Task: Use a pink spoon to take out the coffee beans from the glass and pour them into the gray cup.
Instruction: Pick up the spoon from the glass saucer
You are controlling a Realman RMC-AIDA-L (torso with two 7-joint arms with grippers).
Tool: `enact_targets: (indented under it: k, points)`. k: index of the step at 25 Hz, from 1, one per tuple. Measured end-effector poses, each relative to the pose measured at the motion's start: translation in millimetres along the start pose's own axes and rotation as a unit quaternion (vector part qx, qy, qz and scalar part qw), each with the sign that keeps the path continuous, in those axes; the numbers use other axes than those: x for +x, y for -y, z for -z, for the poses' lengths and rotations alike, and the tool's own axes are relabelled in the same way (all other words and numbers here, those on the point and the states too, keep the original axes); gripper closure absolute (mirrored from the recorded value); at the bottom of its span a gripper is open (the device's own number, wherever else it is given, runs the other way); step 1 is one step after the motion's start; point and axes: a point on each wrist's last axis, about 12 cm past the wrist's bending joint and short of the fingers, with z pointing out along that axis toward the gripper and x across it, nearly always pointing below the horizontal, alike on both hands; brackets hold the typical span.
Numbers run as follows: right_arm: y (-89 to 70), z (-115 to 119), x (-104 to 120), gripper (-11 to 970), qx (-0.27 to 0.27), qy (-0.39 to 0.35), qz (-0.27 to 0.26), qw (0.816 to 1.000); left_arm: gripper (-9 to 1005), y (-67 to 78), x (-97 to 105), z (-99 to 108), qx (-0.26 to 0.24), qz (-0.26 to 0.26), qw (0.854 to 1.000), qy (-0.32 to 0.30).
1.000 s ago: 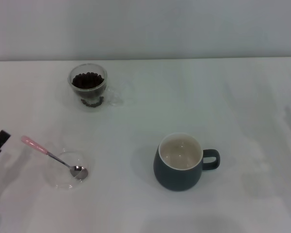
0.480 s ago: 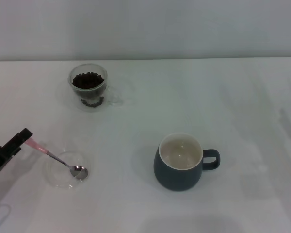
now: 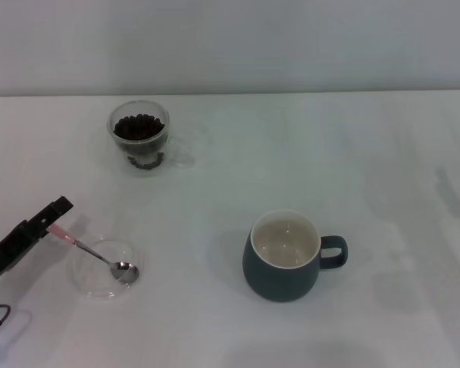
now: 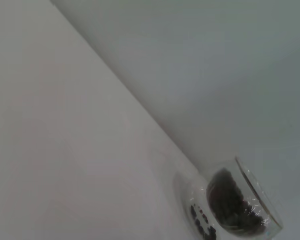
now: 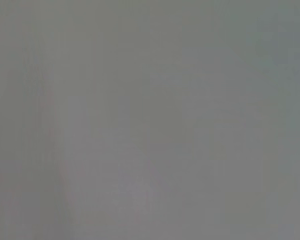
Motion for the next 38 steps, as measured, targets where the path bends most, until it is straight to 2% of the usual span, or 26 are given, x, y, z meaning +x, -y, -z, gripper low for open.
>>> enact_targets:
  k: [17, 22, 25, 38]
  points:
    - [1.4, 2.0, 1.2, 87, 0.005, -0.004, -0.015, 1.0, 413, 3.2, 2.8, -7.7, -0.004, -0.025, 1.0, 0.006]
    - [0.7, 0.4, 0.8, 88, 0.003, -0.003, -0.015, 1.0, 651, 4.8, 5.7, -7.6, 0.0, -0.026, 0.999, 0.019]
    - [0.4, -0.3, 0.5, 88, 0.003, -0.002, -0.015, 1.0, 849, 4.9, 6.7, -5.2, 0.004, -0.027, 0.999, 0.03]
    - [0.6, -1.3, 1.6, 88, 0.004, -0.008, -0.015, 1.0, 865, 15.8, 1.9, -1.0, 0.052, -0.026, 0.996, 0.06]
